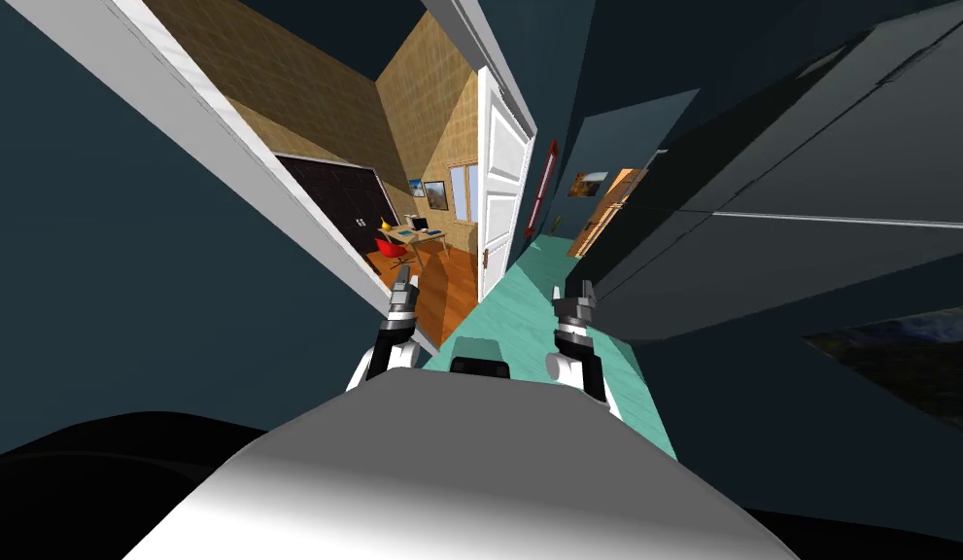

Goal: Push the door open

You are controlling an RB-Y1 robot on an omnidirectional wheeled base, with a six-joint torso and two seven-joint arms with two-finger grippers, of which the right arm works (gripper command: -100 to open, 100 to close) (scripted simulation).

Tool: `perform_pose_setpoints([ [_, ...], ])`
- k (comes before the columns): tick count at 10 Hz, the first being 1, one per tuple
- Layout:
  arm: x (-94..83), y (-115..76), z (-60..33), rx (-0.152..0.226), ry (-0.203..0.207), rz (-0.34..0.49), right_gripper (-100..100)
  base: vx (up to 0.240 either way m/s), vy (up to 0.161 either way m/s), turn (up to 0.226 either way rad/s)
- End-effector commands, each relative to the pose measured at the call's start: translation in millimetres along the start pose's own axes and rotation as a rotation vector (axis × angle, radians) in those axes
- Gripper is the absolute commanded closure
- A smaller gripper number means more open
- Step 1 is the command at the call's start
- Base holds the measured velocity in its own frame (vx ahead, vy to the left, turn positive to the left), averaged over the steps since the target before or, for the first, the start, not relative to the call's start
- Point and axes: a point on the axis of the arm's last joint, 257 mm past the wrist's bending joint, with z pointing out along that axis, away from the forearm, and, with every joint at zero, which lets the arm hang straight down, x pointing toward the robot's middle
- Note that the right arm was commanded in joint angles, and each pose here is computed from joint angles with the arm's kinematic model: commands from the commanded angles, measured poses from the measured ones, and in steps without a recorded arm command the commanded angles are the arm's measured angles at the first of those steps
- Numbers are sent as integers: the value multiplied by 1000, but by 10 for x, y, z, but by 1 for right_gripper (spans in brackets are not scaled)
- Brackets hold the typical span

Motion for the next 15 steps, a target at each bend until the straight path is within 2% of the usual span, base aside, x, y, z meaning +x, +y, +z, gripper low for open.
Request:
perform_pose_setpoints([
  [1,-20,-118,-4,12,-5,50,-100,163,-98,300],
  [9,-118,-585,-108,62,-40,254,-100,122,-99,236],
  [15,-215,-987,-236,100,-88,426,-100,103,-120,283],
])
